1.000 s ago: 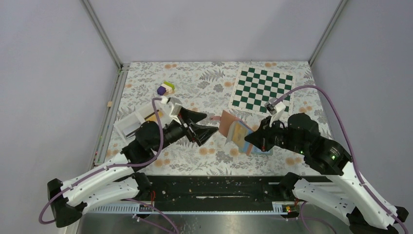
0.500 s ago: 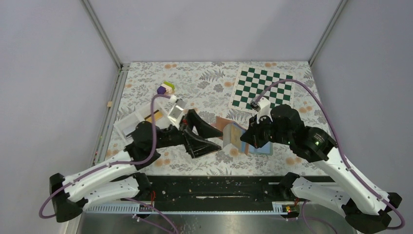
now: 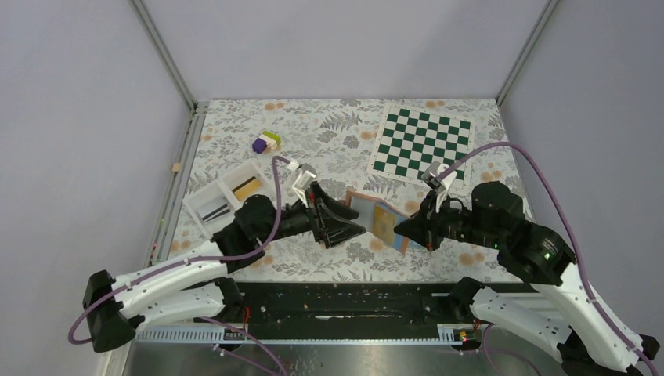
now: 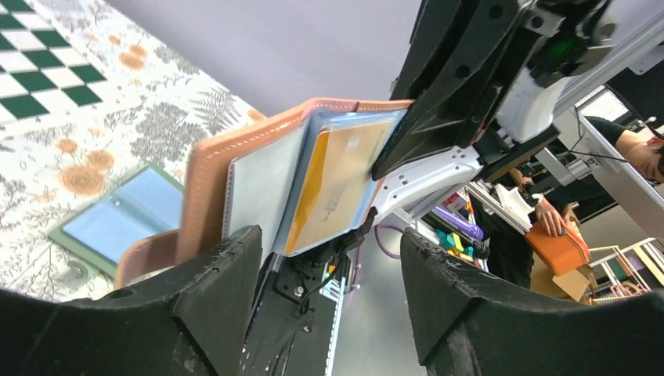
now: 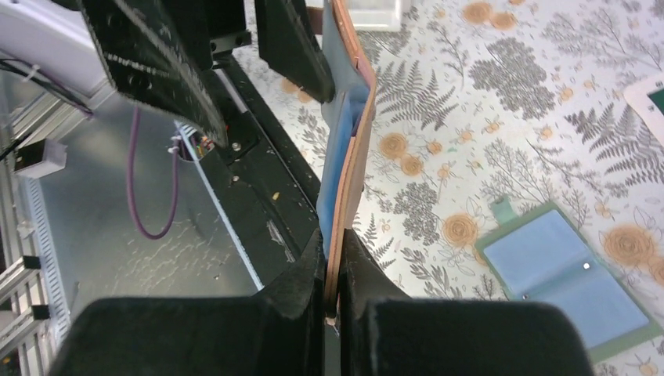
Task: Take the credit cards out of the card holder
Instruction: Remove the credit card from the card holder.
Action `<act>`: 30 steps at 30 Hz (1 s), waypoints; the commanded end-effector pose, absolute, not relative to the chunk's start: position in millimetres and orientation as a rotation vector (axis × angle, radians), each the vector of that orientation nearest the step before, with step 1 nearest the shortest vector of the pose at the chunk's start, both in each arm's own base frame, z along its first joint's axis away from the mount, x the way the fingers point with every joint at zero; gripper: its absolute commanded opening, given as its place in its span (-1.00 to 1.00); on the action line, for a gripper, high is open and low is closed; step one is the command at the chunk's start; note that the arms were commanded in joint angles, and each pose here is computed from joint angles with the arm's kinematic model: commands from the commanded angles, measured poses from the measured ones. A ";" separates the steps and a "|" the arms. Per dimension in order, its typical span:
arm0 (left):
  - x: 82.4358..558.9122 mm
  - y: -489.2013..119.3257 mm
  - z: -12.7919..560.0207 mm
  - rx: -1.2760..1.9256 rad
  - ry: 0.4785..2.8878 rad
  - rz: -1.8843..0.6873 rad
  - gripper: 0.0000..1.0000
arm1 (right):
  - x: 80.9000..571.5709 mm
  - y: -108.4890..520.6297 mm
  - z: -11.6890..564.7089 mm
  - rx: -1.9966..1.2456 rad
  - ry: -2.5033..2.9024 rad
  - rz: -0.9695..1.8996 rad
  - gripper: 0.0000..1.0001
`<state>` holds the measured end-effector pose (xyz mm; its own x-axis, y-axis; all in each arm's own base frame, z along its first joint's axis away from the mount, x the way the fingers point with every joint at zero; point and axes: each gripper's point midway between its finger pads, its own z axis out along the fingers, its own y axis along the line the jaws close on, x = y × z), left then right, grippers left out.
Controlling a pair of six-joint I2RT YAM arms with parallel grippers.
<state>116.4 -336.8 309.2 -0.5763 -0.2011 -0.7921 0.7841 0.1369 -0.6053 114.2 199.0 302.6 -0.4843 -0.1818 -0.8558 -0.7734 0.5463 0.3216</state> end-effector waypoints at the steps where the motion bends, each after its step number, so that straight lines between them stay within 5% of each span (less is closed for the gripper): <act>1: 117.2 -327.0 328.0 0.588 1.520 -1.527 0.30 | 101.3 212.8 332.8 -0.881 1.778 1.041 -1.00; 8: 79.2 -319.5 348.5 0.717 1.290 -1.710 0.30 | 98.7 227.1 328.3 -0.917 1.753 1.119 -1.00; 30: 64.3 -306.1 353.2 0.734 1.239 -1.758 0.33 | 63.7 246.2 345.8 -1.062 1.548 1.393 -1.00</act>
<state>73.4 -309.9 336.5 -0.4926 -0.2623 -0.8298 0.8684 -0.0858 -0.4884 77.1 242.3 322.0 -0.3963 -0.1349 -0.9081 -0.9126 0.1662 0.3736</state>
